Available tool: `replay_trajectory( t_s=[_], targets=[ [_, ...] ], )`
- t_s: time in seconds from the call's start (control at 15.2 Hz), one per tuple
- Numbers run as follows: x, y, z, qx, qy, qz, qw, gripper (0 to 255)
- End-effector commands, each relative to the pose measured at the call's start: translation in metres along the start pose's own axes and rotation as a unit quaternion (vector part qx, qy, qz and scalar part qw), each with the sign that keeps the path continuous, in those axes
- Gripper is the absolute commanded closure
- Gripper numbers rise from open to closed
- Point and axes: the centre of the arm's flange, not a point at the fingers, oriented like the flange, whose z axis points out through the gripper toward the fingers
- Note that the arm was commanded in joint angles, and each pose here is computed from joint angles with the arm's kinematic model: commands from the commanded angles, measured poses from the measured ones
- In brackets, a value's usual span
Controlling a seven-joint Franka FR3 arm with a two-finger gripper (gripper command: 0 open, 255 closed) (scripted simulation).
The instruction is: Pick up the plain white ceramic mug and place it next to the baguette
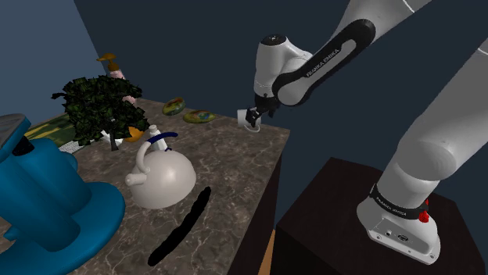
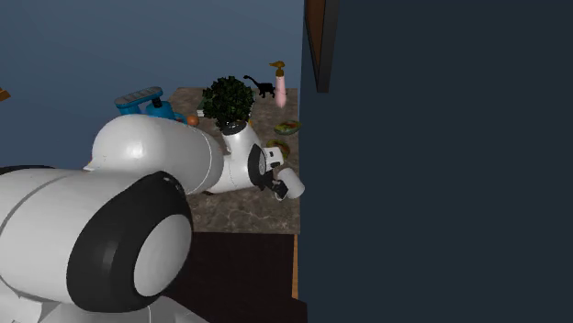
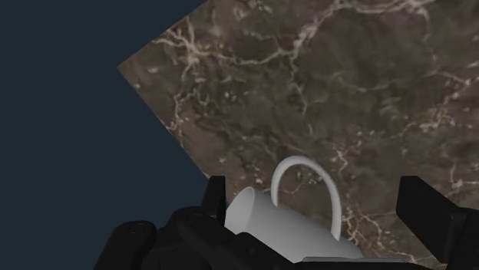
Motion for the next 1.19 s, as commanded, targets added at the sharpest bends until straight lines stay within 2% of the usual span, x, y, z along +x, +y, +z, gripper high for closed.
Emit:
replay_trajectory(
  t_s=[0.0,0.07,0.59,1.06,1.12],
  targets=[
    [0.007,-0.009,0.021,-0.003,0.014,0.002,0.9999,0],
    [0.010,-0.012,0.028,-0.004,0.018,0.003,0.9998,0],
    [0.012,-0.012,0.068,-0.004,0.018,0.003,0.9998,0],
    [0.012,-0.012,0.068,-0.004,0.018,0.003,0.9998,0],
    [0.012,-0.012,0.068,-0.004,0.018,0.003,0.9998,255]
  ],
)
